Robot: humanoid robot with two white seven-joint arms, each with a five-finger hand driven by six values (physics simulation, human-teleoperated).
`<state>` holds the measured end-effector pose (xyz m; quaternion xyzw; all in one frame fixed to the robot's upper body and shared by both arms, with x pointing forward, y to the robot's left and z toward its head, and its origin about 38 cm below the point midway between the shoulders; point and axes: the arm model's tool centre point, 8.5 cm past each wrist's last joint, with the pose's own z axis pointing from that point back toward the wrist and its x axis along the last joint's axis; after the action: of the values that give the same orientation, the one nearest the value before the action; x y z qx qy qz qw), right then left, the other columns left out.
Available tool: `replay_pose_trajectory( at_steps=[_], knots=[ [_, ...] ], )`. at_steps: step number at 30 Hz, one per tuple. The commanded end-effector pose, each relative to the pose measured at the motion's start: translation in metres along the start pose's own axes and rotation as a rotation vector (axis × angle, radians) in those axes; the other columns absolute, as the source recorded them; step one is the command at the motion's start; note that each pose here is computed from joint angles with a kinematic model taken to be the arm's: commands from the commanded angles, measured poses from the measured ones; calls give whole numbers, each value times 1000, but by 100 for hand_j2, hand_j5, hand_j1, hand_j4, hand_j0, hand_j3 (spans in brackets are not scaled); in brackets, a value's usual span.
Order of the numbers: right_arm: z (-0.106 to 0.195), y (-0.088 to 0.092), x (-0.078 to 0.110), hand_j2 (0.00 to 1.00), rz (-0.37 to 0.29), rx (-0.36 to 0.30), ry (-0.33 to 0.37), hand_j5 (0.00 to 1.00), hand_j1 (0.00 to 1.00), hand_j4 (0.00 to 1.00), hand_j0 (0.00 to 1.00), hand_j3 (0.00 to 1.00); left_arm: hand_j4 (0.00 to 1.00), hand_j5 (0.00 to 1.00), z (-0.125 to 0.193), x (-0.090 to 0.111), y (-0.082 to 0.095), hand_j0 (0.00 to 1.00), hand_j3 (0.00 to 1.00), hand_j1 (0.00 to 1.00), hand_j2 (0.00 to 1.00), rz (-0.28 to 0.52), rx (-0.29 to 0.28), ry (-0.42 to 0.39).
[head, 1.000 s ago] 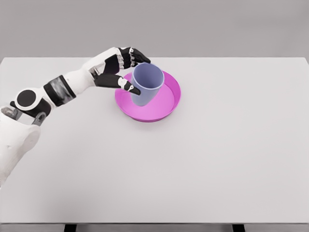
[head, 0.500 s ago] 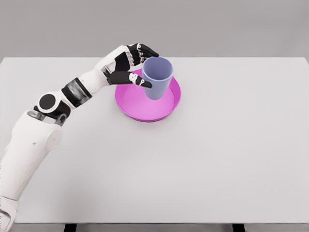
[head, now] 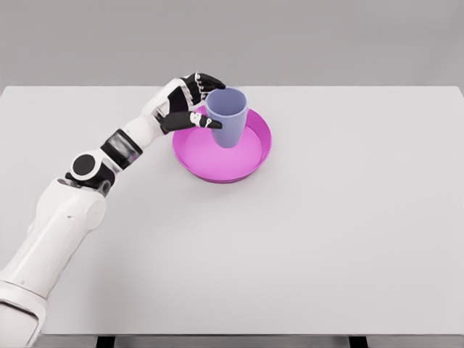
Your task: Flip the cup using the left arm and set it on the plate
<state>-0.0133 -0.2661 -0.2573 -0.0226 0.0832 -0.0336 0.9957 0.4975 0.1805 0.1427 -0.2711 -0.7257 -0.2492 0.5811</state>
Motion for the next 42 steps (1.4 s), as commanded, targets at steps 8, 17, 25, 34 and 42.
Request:
replay_pose_trajectory(
  at_steps=[8, 17, 25, 34, 42],
  knots=[
    [0, 0, 1, 100, 0, 0, -2, 100, 100, 100, 100, 100, 56, 56, 5, -15, 4, 56, 56, 56, 56, 8, 21, 46],
    [0, 0, 1, 100, 0, 0, -2, 100, 100, 100, 100, 100, 56, 56, -1, -16, 4, 56, 56, 56, 56, 16, 61, 40],
    [0, 0, 1, 100, 0, 0, -2, 100, 100, 100, 100, 100, 56, 56, 0, -28, 1, 56, 56, 56, 56, 2, 61, 80],
    [0, 0, 1, 100, 0, 0, 0, 100, 100, 100, 100, 100, 81, 81, 0, -28, 1, 81, 81, 81, 81, -1, 60, 80],
    [0, 0, 1, 100, 0, 0, -2, 100, 100, 100, 100, 100, 96, 96, 1, -29, 1, 96, 96, 96, 96, -10, 58, 86]
  ],
)
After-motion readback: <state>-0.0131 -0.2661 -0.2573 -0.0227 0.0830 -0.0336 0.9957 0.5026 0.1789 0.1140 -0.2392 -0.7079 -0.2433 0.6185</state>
